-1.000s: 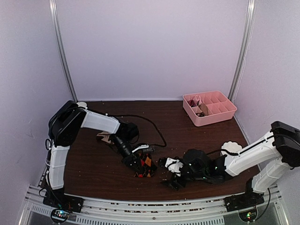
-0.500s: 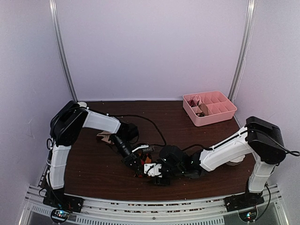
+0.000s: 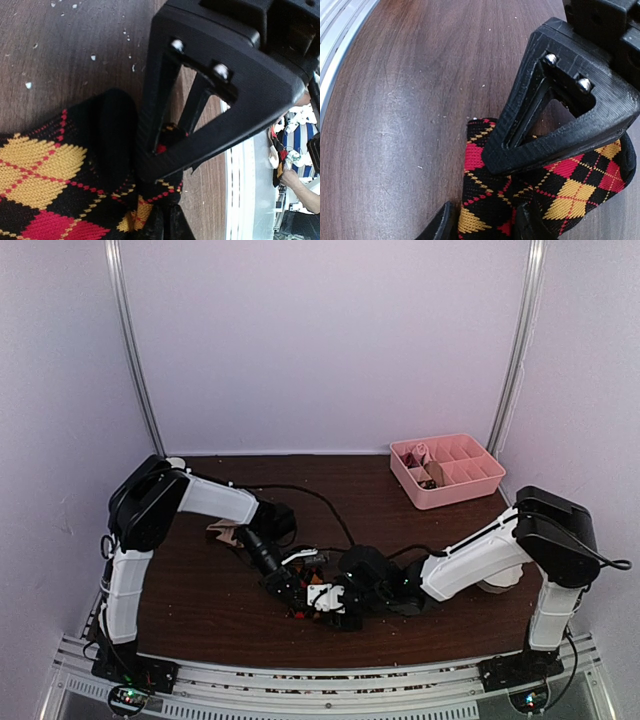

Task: Roll the socks
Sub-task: Roll the sock at the center of the board.

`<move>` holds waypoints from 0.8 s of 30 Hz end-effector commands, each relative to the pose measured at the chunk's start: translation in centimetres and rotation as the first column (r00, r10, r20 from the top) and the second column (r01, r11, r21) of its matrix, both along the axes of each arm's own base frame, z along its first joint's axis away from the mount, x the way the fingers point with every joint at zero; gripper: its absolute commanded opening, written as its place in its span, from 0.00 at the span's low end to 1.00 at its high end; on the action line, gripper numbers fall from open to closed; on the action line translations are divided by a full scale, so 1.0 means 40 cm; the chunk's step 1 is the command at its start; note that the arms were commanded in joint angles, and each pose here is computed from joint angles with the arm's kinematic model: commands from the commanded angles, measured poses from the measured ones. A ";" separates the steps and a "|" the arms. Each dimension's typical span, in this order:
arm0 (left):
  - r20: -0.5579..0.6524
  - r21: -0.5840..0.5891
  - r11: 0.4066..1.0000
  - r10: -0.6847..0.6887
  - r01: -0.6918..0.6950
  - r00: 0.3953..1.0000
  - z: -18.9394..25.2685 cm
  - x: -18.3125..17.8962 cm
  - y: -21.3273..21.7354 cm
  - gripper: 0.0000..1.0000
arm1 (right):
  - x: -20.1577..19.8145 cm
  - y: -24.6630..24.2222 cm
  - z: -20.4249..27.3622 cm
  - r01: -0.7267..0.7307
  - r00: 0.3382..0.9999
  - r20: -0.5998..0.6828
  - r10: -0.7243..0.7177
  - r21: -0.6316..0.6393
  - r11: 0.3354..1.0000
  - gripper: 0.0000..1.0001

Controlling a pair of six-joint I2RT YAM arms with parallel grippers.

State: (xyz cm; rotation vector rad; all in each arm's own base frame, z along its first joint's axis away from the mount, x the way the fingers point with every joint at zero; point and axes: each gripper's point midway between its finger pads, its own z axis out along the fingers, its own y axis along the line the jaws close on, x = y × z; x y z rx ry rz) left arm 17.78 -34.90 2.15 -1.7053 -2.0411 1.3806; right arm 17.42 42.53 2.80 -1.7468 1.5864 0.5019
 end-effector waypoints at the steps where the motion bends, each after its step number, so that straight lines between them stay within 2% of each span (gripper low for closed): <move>1: 0.039 0.085 0.996 -0.036 0.032 0.999 -0.071 0.007 0.033 0.06 | 0.005 -0.026 -0.059 -0.007 1.000 -0.005 0.007 -0.095 0.995 0.35; 3: 0.053 0.085 0.996 -0.041 0.036 0.998 -0.068 0.009 0.033 0.11 | 0.001 -0.030 -0.072 -0.017 0.999 -0.030 0.014 -0.120 0.993 0.29; 6: 0.092 0.079 0.996 -0.043 0.036 0.995 -0.051 0.021 0.034 0.26 | 0.008 -0.042 -0.099 0.007 0.996 -0.086 -0.020 -0.144 0.990 0.19; 10: 0.150 0.025 1.000 -0.023 0.019 0.988 0.012 0.048 0.040 0.39 | 0.007 -0.067 -0.150 0.035 0.970 -0.229 -0.080 -0.191 0.981 0.14; 12: 0.178 -0.006 1.000 -0.009 0.010 0.984 0.048 0.059 0.049 0.52 | 0.000 -0.079 -0.172 0.037 0.951 -0.293 -0.102 -0.219 0.975 0.12; 18: 0.312 -0.057 0.998 0.032 -0.014 0.950 0.107 0.091 0.072 0.54 | -0.028 -0.094 -0.188 0.042 0.865 -0.471 -0.172 -0.275 0.961 0.05; 24: 0.394 -0.128 0.992 0.048 0.003 0.918 0.146 0.075 0.083 0.53 | -0.030 -0.103 -0.159 0.154 0.671 -0.674 -0.309 -0.281 0.947 0.01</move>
